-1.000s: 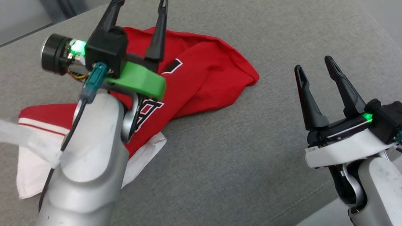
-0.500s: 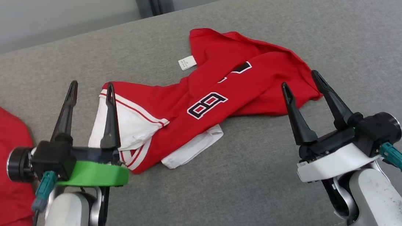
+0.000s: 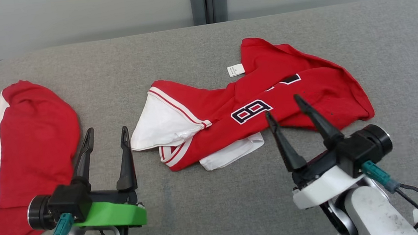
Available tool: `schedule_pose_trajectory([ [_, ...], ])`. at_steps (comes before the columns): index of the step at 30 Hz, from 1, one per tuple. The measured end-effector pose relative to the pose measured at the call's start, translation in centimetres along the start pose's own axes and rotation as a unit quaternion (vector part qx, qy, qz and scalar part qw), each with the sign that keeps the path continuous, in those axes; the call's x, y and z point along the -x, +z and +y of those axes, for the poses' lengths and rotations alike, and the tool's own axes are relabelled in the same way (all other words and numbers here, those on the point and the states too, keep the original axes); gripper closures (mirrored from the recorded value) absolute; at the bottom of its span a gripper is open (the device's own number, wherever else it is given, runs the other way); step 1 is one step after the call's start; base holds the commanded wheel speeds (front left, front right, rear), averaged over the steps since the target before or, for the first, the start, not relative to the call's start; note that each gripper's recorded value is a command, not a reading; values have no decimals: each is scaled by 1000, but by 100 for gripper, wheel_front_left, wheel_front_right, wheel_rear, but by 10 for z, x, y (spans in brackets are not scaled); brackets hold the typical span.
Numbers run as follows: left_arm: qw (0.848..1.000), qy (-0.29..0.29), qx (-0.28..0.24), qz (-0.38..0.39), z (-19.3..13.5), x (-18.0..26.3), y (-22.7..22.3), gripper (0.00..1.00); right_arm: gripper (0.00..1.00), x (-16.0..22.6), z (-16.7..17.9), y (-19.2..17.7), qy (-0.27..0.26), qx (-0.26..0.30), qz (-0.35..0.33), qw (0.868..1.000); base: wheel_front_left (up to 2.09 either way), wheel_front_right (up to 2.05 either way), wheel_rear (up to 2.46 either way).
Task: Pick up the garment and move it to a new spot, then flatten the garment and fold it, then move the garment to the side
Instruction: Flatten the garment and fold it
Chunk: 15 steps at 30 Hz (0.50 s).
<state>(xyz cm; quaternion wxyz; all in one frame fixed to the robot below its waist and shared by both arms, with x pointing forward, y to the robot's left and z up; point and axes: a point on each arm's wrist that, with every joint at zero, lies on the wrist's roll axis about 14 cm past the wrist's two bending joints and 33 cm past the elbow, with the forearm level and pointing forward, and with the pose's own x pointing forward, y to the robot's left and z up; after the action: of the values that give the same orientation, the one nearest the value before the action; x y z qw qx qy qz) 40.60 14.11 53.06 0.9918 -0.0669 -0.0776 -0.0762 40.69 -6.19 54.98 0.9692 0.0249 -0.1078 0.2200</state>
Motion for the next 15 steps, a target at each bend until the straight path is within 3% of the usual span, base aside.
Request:
schedule_pose_trajectory([
  [6,1000,11,-5,-2,8,-2,2,0,0,-18,55,-23,124,18,30,992,0,0,0],
  [12,999,36,-3,22,21,8,-12,0,0,-31,103,-58,244,42,74,966,0,0,0],
  [15,998,53,6,32,27,13,-17,0,0,-34,99,-86,277,74,113,951,0,0,0],
])
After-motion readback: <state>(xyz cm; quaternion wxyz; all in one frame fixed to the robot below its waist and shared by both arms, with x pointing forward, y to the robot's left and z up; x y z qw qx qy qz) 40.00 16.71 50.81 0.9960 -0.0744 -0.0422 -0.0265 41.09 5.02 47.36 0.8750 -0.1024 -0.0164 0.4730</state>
